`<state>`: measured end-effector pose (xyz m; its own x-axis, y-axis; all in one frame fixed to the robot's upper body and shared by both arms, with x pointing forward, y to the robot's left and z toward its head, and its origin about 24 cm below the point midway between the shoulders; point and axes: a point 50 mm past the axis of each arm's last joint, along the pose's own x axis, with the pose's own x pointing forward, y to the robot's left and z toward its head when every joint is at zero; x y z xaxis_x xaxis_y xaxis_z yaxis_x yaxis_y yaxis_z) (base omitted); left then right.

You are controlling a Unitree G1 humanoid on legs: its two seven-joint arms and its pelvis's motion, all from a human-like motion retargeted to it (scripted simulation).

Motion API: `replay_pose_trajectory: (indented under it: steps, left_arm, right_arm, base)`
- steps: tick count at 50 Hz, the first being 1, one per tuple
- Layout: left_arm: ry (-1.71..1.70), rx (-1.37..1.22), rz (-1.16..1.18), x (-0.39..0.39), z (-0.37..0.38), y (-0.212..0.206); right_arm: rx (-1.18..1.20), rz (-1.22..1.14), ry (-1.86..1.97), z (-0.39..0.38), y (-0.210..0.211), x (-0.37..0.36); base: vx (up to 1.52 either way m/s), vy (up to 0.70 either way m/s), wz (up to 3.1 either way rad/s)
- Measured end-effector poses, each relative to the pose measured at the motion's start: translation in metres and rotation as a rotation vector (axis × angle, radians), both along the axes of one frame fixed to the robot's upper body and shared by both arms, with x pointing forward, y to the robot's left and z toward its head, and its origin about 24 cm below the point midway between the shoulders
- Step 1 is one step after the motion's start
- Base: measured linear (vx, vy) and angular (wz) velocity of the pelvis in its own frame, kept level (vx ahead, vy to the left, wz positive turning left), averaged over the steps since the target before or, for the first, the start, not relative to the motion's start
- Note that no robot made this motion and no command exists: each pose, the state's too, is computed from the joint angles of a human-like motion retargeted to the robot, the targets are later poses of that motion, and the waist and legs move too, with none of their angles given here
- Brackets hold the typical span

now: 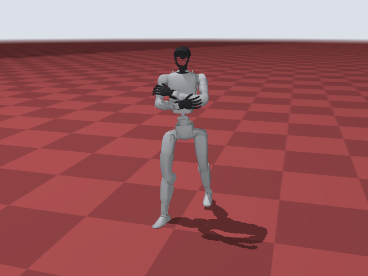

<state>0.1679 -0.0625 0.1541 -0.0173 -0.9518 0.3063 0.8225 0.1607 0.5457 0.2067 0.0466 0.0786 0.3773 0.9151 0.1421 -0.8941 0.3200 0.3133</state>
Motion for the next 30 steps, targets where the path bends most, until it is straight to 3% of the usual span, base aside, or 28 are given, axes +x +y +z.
replay_pose_trajectory:
  steps: [14, 30]
  left_arm:
    - [-0.024, 0.067, -0.019, -0.001, -0.008, 0.004]
    - [-0.035, 0.05, -0.088, -0.003, 0.004, 0.004]
  right_arm:
    - [0.023, 0.037, 0.075, -0.003, 0.006, -0.009]
    - [0.036, 0.143, 0.032, 0.001, 0.007, -0.009]
  base:
    - [0.51, -0.23, -0.24]
    - [0.49, 0.01, -0.67]
